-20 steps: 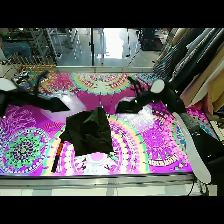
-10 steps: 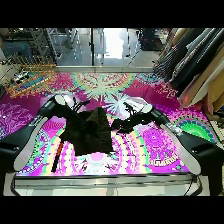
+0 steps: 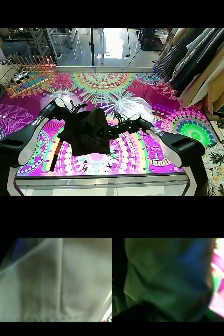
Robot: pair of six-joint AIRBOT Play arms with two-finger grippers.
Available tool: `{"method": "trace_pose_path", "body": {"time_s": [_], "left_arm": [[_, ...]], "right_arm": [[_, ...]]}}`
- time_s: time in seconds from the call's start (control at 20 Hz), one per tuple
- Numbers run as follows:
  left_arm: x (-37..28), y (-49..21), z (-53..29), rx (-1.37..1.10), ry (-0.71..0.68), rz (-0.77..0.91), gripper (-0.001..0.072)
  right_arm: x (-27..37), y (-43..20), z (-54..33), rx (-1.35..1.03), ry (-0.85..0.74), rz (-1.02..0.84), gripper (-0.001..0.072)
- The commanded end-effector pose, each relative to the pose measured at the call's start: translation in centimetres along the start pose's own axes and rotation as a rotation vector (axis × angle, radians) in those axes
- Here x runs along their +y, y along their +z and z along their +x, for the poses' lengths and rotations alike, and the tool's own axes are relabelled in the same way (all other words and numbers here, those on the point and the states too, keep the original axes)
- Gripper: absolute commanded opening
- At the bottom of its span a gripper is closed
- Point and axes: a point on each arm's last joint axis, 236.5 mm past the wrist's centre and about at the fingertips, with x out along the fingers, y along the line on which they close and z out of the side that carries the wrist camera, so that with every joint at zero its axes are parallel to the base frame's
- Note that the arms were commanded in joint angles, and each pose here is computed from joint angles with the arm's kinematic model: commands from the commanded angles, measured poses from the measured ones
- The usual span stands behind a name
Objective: Fold the clothes and pants, and hang the long-sleeved shirts on hangers.
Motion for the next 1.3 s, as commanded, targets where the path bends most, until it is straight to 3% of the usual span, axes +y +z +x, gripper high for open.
{"method": "trace_pose_path", "body": {"time_s": [0.0,0.05,0.2,0.3,0.4,0.6,0.75,0.95,1.1,1.25], "left_arm": [[-0.6,0.5,-0.3,-0.026,-0.028,0.004,0.0011],[-0.7,0.3,-1.1,-0.031,-0.029,-0.004,0.0011],[-3.2,-0.4,-7.6,-0.106,-0.005,-0.006,0.0011],[-5.2,-0.8,-13.7,-0.244,0.056,0.008,0.0011],[-7.2,-2.2,-19.6,-0.385,0.126,0.026,0.0012],[-10.4,-6.0,-27.7,-0.600,0.256,0.055,0.0012],[-12.7,-7.6,-30.1,-0.682,0.308,0.084,0.0012],[-15.3,-8.0,-30.0,-0.699,0.305,0.122,0.0012],[-15.4,-8.0,-29.9,-0.694,0.306,0.133,0.0012],[-15.4,-8.0,-29.9,-0.692,0.314,0.156,0.0013]], "right_arm": [[1.6,1.8,2.5,-0.088,0.021,-0.040,0.0118],[2.5,2.5,2.4,-0.107,0.024,-0.063,0.0018],[4.3,4.7,-1.3,-0.163,-0.031,-0.091,0.0016],[3.6,5.4,-7.0,-0.207,-0.184,-0.075,0.0016],[3.9,5.6,-15.0,-0.289,-0.325,-0.057,0.0017],[8.0,3.5,-34.2,-0.617,-0.413,-0.015,0.0017],[9.1,-1.8,-47.9,-0.917,-0.488,0.054,0.0017],[3.4,-12.8,-59.1,-1.120,-0.681,0.276,0.0015],[-4.6,-22.3,-62.2,-1.230,-0.768,0.571,0.0017],[-12.2,-30.0,-58.3,-1.168,-0.855,0.726,0.0017]]}}
